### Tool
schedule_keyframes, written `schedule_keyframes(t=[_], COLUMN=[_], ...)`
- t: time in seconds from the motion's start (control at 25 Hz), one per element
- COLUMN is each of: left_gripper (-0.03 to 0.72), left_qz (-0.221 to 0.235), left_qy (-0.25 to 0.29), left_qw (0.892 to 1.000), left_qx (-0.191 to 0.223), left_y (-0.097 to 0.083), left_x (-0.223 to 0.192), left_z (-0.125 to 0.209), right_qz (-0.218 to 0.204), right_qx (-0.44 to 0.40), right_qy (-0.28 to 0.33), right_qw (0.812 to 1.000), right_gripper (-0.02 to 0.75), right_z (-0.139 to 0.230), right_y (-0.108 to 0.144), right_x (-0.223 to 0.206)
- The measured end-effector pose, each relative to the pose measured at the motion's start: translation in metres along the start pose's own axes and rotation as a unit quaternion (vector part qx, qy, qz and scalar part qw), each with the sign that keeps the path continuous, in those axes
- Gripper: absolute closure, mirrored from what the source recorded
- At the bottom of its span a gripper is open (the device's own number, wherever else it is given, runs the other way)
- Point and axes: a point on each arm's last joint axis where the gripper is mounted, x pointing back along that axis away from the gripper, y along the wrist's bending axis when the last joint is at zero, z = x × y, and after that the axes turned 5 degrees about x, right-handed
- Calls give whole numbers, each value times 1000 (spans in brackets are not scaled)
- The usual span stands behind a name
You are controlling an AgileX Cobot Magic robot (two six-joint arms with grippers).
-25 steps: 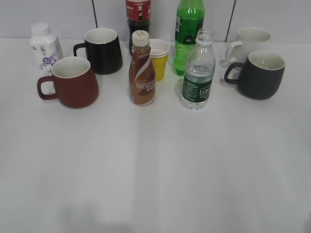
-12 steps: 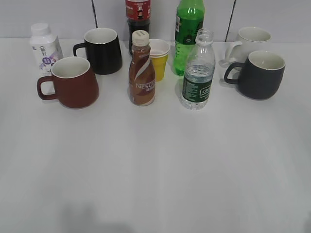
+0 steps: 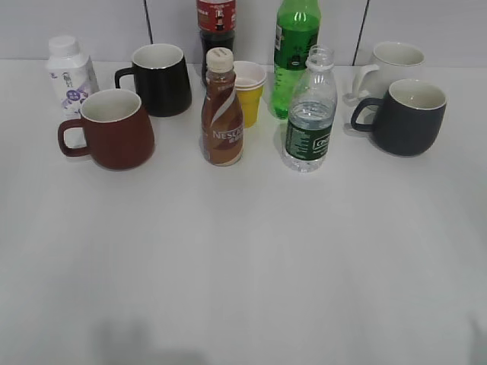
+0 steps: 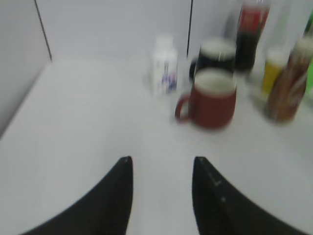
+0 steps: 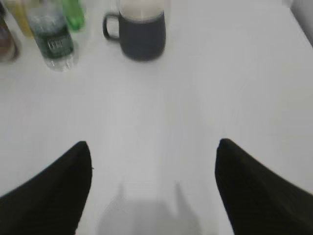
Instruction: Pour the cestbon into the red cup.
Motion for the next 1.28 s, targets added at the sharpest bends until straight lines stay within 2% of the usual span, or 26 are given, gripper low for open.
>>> schedule_keyframes(t=[0.08,0.2,0.48,0.64,0.88,1.0,1.08,1.16,1.28], left_gripper=[379,379,379,379,379,379,379,379,379], left_qz=[6,10,9,8,-5,-15,-17,-15,0], left_qy=[-46,-84,-111,-137,-121,-89,-87,-68,-35], left_qw=[999,996,994,990,992,995,996,997,998], left_qx=[2,3,6,13,28,29,24,24,44], left_y=[-1,-2,0,1,5,9,10,11,9], left_x=[-3,-13,-74,-112,-175,-209,-224,-239,-254], left_z=[-11,-22,-21,-22,-17,-1,7,19,35], right_qz=[-6,-9,-6,-25,-59,-58,-54,-47,-45], right_qx=[-11,-29,-32,-2,16,29,32,30,35], right_qy=[-41,-90,-99,-113,-60,-34,-17,-21,-30], right_qw=[999,996,995,993,996,997,998,998,998], right_gripper=[148,148,149,193,262,269,269,270,270], right_z=[-12,-28,-52,-64,-67,-65,-61,-60,-59], right_y=[0,-1,-8,-7,4,6,8,8,11], right_x=[-4,-14,-54,-73,-124,-151,-171,-184,-199])
